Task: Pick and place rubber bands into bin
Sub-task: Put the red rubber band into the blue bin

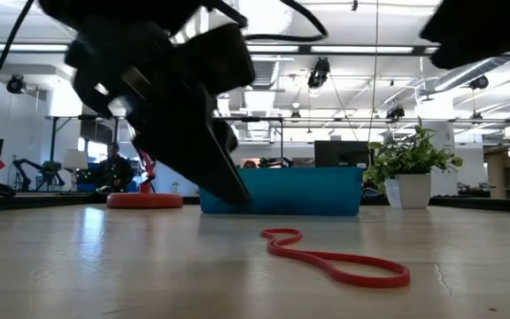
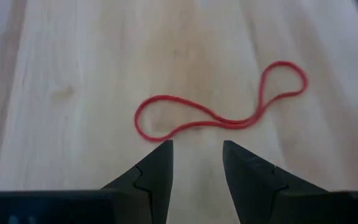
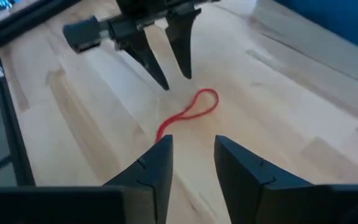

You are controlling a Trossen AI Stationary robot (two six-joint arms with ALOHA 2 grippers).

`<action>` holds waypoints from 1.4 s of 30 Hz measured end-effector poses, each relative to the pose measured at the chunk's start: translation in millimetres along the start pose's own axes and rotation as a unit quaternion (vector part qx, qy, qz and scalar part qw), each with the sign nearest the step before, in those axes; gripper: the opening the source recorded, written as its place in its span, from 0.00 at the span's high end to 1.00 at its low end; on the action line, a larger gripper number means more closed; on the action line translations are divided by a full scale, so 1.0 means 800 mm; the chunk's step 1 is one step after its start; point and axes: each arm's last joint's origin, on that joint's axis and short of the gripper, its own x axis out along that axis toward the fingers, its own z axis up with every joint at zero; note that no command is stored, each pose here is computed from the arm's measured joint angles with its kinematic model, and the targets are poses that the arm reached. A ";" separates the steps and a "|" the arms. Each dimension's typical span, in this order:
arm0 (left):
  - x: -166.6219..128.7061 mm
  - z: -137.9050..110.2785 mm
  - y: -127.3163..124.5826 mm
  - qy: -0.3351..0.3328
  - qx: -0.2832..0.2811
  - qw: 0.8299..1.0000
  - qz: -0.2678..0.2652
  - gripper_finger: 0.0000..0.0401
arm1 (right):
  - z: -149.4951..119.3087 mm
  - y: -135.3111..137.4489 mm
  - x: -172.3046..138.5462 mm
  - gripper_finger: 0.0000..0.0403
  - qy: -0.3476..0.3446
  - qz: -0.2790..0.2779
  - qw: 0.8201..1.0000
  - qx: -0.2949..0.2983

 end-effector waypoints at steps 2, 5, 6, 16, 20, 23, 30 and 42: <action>0.008 0.005 0.004 0.012 -0.001 1.000 0.006 0.69 | -0.007 -0.003 -0.004 0.74 -0.001 0.002 1.000 0.013; 0.018 0.018 0.009 0.010 -0.007 1.000 0.012 0.69 | -0.014 -0.005 -0.008 0.75 0.001 0.004 1.000 0.017; 0.019 0.021 0.010 0.009 -0.008 1.000 0.014 0.69 | -0.014 -0.005 -0.009 0.76 0.001 0.005 1.000 0.016; 0.020 0.037 0.040 0.014 -0.040 0.998 0.042 0.69 | -0.032 -0.019 -0.012 0.78 0.005 0.001 1.000 0.026; 0.019 0.035 0.055 0.024 -0.051 0.997 0.057 0.69 | -0.041 -0.027 -0.013 0.79 0.007 -0.003 0.999 0.037; 0.018 0.035 0.059 0.025 -0.056 0.997 0.054 0.69 | -0.044 -0.030 -0.013 0.78 0.006 -0.004 0.999 0.041; 0.018 0.036 0.059 0.028 -0.058 0.997 0.031 0.69 | -0.046 -0.034 -0.010 0.79 -0.006 -0.006 0.999 0.040; 0.038 0.027 0.049 0.033 -0.051 0.998 0.011 0.69 | -0.052 -0.045 -0.005 0.79 -0.008 -0.016 0.998 0.056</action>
